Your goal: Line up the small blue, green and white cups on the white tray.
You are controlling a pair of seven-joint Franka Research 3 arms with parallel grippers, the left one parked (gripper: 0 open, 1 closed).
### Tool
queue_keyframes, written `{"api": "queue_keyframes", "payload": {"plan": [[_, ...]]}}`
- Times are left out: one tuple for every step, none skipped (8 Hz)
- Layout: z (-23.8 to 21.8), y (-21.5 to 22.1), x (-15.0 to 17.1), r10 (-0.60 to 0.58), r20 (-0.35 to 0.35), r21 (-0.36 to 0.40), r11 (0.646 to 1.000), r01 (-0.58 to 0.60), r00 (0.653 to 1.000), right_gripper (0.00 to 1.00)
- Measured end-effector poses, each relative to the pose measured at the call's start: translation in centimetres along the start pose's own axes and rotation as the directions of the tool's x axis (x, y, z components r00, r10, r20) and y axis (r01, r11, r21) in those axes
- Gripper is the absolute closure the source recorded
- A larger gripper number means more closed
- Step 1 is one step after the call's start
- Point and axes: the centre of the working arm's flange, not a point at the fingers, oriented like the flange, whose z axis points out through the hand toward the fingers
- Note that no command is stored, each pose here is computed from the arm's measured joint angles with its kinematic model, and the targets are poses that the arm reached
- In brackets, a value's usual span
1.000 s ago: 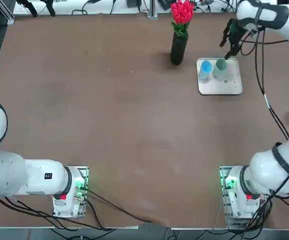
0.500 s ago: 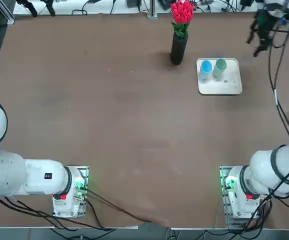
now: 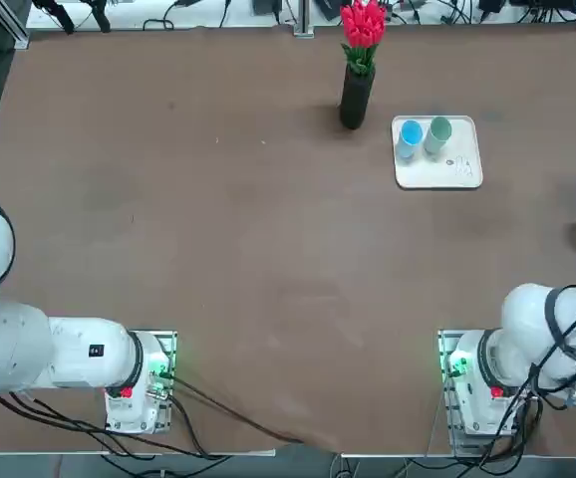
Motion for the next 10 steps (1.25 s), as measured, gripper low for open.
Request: {"api": "queue_keyframes", "payload": {"plan": [[0.8, 3.5, 3.6, 0.014, 0.014, 0.017, 1.0, -0.014, 1.0, 0.0], [1.7, 5.9, 5.9, 0.017, 0.022, 0.03, 0.999, -0.018, 1.0, 0.0], [2.9, 7.0, 7.2, 0.022, 0.027, 0.041, 0.999, -0.023, 0.999, 0.0], [4.2, 7.1, 8.0, 0.022, 0.03, 0.049, 0.999, -0.023, 0.999, 0.0], [5.6, 6.8, 8.5, 0.011, 0.029, 0.057, 0.998, -0.013, 0.999, 0.0], [7.0, 6.5, 9.0, 0.003, 0.032, 0.068, 0.998, -0.006, 0.999, 0.0], [8.2, 6.6, 9.6, 0.007, 0.039, 0.079, 0.997, -0.01, 0.999, 0.0], [9.0, 6.7, 10.0, 0.012, 0.046, 0.087, 0.996, -0.016, 0.999, 0.01], [9.5, 6.8, 10.2, 0.017, 0.05, 0.09, 0.996, -0.021, 0.999, 0.02], [9.9, 7.1, 10.5, 0.023, 0.056, 0.089, 0.996, -0.028, 0.998, 0.18]]}}
